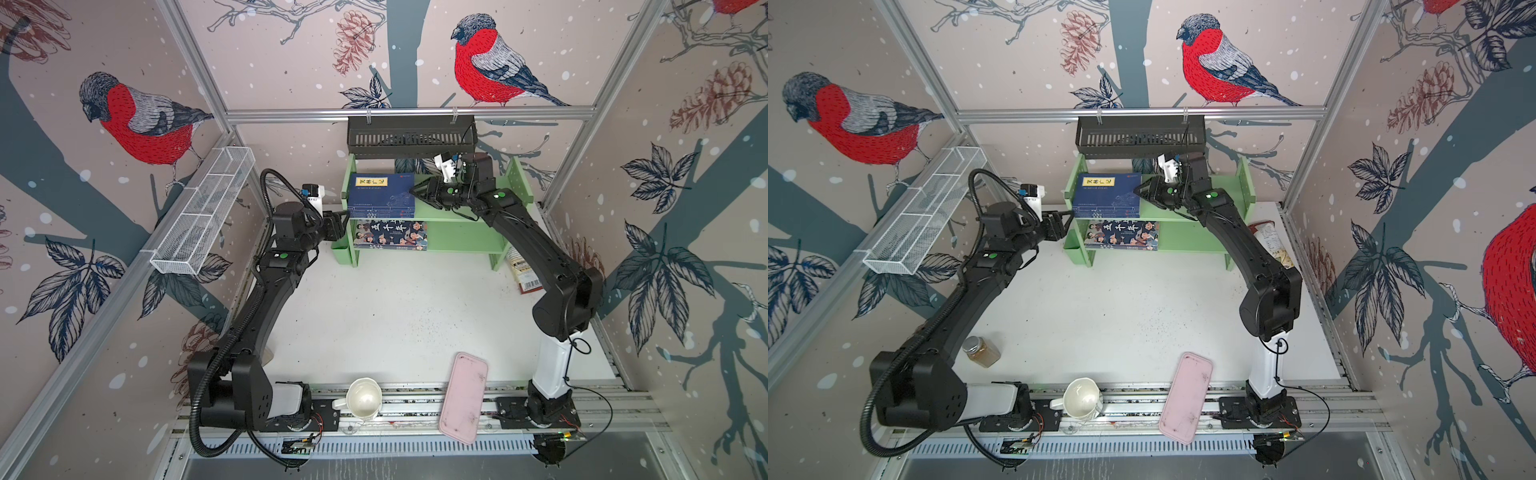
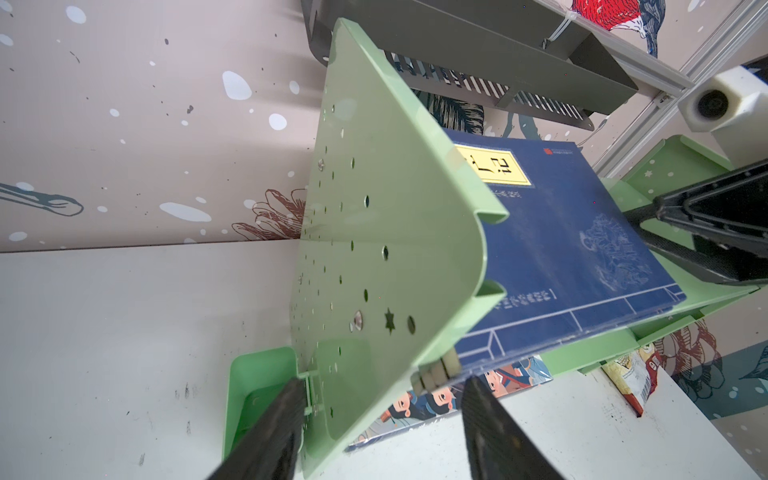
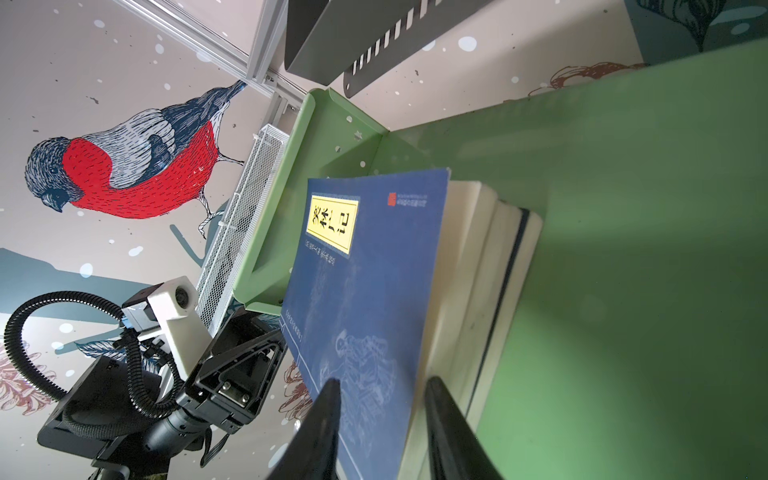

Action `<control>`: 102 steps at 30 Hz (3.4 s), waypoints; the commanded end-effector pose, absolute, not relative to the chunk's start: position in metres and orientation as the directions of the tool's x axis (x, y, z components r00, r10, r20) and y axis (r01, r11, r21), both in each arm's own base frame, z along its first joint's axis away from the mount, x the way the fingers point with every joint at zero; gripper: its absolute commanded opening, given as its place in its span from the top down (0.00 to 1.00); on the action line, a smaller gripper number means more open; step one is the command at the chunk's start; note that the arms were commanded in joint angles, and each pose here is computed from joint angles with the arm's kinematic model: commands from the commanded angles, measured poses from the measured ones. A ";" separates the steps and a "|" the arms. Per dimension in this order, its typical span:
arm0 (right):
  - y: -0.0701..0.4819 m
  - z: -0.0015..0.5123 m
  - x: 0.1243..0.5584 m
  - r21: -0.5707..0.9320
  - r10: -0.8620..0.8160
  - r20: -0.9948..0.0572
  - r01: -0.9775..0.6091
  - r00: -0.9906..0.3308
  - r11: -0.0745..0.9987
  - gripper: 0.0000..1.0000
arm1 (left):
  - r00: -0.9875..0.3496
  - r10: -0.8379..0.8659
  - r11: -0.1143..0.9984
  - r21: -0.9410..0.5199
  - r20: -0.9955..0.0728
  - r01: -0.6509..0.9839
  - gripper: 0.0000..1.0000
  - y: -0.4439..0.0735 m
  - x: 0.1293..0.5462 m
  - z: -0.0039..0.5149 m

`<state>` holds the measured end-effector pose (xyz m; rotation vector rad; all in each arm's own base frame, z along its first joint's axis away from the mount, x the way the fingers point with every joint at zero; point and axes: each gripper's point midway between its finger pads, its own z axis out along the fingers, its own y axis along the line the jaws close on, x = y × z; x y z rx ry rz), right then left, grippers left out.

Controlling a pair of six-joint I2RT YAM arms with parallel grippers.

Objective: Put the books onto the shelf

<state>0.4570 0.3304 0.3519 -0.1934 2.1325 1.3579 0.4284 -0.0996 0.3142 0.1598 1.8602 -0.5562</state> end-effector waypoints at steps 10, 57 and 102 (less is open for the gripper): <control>0.337 0.360 0.455 0.776 0.185 -0.572 -0.454 -0.799 0.438 0.65 | -0.331 -0.162 0.875 -0.291 -0.929 0.387 0.41 -0.092 0.419 0.336; 0.237 0.302 0.292 0.457 0.185 -0.863 -0.571 -0.470 0.682 0.36 | -0.495 -0.213 0.901 -0.366 -0.842 0.234 0.26 -0.035 0.360 0.229; 0.012 0.163 0.346 -0.044 -0.036 -0.996 0.090 -0.087 0.995 0.00 | -0.060 -0.166 0.985 -0.169 -0.984 0.046 0.01 0.028 0.367 0.147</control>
